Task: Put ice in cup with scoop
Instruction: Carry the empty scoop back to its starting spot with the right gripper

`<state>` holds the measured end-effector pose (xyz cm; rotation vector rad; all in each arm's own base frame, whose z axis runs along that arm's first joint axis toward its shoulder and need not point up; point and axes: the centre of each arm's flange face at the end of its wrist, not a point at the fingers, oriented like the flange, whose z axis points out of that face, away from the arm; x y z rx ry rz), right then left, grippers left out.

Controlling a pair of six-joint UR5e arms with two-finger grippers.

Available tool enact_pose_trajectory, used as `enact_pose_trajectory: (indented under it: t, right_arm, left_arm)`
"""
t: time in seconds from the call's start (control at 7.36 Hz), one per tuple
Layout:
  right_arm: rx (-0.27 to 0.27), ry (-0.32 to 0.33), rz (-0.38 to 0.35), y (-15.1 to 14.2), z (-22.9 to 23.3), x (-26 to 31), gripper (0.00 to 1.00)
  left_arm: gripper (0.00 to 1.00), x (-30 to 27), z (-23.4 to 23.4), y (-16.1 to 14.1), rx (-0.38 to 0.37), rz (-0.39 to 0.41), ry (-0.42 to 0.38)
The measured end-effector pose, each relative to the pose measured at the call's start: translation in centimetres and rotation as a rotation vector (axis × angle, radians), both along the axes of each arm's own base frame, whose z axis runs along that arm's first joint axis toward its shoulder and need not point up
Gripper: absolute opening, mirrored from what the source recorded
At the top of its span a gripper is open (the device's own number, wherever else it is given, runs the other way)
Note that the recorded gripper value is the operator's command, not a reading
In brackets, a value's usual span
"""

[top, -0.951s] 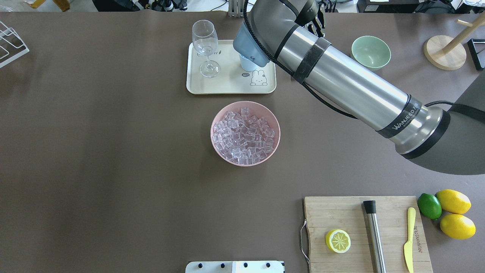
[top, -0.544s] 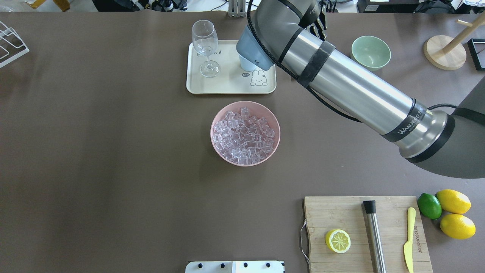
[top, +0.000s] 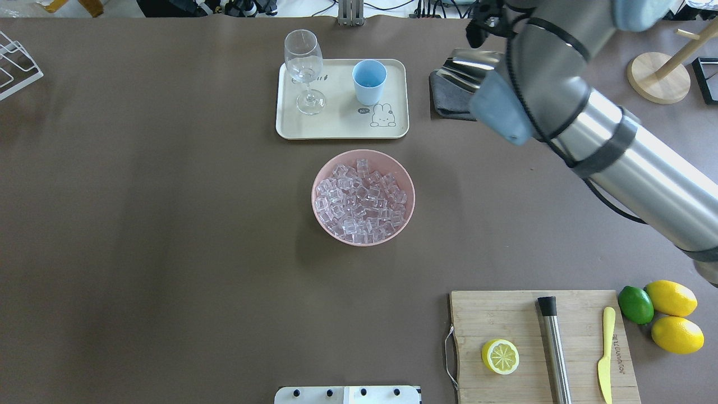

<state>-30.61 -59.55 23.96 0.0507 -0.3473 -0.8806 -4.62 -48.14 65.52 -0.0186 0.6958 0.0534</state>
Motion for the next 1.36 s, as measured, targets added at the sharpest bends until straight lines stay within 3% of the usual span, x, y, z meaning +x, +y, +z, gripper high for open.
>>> enact_pose_trajectory:
  t: [0.41,0.68,0.95,1.22,1.36]
  right_arm:
    - [-0.135,-0.05,0.293,6.1,9.6,11.2,0.0]
    - [-0.306,-0.13,0.544,8.4,18.9,15.8,0.0]
    - [-0.435,-0.215,0.732,10.5,25.4,16.7,0.0]
    - [-0.523,-0.258,0.852,11.3,27.7,15.6,0.0]
    - [-0.542,-0.258,0.855,11.7,27.6,13.6,0.0]
  left_arm:
    - [0.98,-0.1,0.0,0.0,-0.001,-0.002,0.001]
    - [0.98,-0.5,0.0,0.0,-0.001,-0.012,0.002]
    - [0.98,-0.6,0.0,0.0,0.001,-0.013,0.002]
    - [0.98,-0.6,-0.2,-0.1,0.003,-0.014,0.003]
    - [0.98,-0.7,-0.2,-0.1,0.002,-0.015,0.004]
